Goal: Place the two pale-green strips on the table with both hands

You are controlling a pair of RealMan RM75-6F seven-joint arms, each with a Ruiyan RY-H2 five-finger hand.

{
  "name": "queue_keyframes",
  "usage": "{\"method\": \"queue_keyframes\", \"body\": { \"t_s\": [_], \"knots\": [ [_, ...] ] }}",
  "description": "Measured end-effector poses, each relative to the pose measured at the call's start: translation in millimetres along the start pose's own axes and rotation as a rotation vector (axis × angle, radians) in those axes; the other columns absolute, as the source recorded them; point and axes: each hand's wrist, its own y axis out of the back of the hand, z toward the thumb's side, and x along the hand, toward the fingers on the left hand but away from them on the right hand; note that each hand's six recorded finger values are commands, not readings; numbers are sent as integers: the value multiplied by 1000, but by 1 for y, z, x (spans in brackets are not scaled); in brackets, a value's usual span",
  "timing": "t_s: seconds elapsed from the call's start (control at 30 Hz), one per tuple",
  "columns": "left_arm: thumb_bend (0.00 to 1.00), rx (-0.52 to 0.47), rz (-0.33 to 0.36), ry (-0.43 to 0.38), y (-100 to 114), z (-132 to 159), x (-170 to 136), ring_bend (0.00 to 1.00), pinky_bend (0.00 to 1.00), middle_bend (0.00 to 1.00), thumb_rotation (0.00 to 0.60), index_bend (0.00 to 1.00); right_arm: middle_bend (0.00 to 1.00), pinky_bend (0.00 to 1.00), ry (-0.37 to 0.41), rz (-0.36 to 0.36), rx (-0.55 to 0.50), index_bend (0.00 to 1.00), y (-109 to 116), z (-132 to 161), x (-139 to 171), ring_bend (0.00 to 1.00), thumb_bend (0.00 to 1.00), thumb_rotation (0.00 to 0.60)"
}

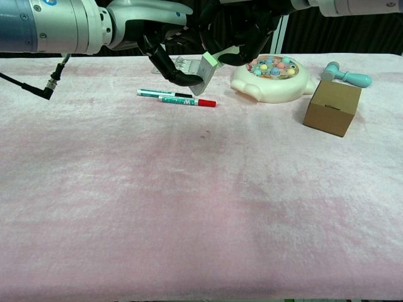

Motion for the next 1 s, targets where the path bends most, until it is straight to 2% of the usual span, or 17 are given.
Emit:
{"method": "queue_keyframes", "body": {
  "t_s": [0.5, 1.0],
  "knots": [
    [444, -17, 34, -14, 3, 6, 2, 0, 0, 158, 600, 599, 987, 931, -1, 5, -2, 720, -1, 0, 0, 987, 500, 600],
    [445, -11, 34, -20, 3, 10, 3, 0, 0, 158, 600, 604, 987, 931, -1, 1, 0, 732, 1, -1, 0, 987, 502, 600]
  ]
}}
